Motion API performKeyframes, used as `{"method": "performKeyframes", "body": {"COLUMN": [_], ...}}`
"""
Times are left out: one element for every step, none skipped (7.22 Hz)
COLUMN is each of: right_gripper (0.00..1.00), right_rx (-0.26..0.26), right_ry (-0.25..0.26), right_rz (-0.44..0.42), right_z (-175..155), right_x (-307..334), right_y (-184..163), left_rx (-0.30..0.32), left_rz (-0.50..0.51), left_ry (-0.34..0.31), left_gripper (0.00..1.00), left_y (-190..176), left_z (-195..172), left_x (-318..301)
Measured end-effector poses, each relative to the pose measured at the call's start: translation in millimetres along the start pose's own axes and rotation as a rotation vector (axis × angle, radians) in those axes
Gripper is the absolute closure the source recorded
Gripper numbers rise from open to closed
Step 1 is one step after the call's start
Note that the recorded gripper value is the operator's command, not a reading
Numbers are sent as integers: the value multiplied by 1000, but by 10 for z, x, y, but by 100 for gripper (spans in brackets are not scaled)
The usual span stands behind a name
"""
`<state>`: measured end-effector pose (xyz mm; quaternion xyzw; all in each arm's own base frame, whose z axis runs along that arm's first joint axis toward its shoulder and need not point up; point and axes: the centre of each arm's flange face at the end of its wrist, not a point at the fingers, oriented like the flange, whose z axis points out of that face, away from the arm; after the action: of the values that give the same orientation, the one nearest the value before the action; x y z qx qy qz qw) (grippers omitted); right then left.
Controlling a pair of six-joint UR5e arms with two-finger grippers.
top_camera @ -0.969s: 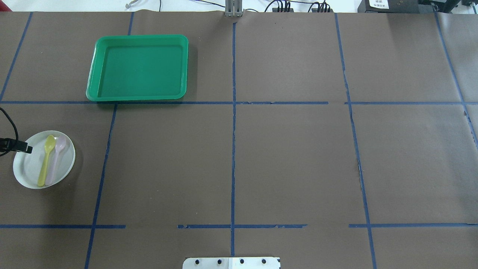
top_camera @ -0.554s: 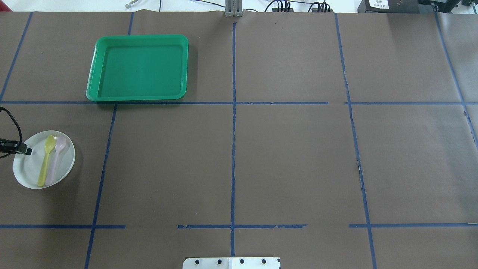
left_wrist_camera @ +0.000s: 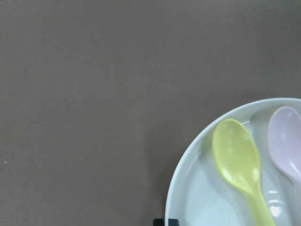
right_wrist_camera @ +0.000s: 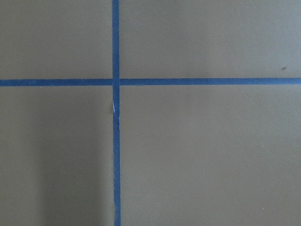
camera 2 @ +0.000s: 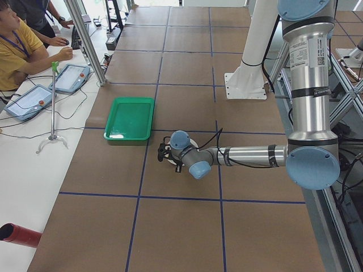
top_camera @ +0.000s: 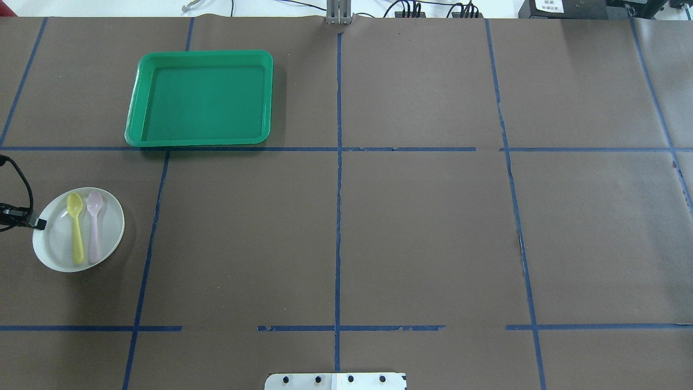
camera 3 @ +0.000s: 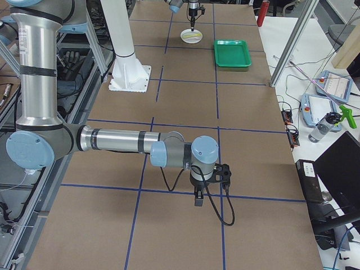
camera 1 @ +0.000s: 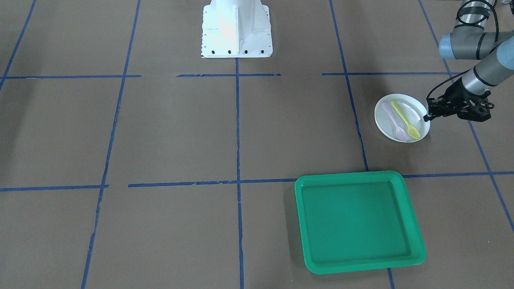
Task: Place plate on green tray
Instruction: 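Lift the plate with spoons and carry it onto the green tray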
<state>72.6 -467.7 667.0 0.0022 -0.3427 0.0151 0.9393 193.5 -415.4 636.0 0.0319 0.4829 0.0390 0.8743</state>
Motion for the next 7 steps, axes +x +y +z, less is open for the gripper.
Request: {"method": "performKeyframes", "body": {"right_gripper": [0,0,0,0,0,0,0], "right_rx": [0,0,0,0,0,0,0], "right_ry": [0,0,-1,-1,-1,-1,-1], "right_rz": [0,0,0,0,0,0,0], "right_z": [0,0,0,0,0,0,0], "right_x": [0,0,-1,-1,-1,-1,-1], "right_y": [0,0,0,0,0,0,0], "left_rx": [-4,12,33,56,74,82,77], "left_rz": [5,17,35,50,58,59,49], "left_ry": [65,116,154,181,200,205,198], "left_gripper": [100,100,100,100,100,100,100], "left_y": [-97,-282,-515,-817,-1213,-1663,-2082], "left_z": [-187,-375,-510,-582,-574,-489,-372], "left_x": [115,260,449,681,934,1155,1328]}}
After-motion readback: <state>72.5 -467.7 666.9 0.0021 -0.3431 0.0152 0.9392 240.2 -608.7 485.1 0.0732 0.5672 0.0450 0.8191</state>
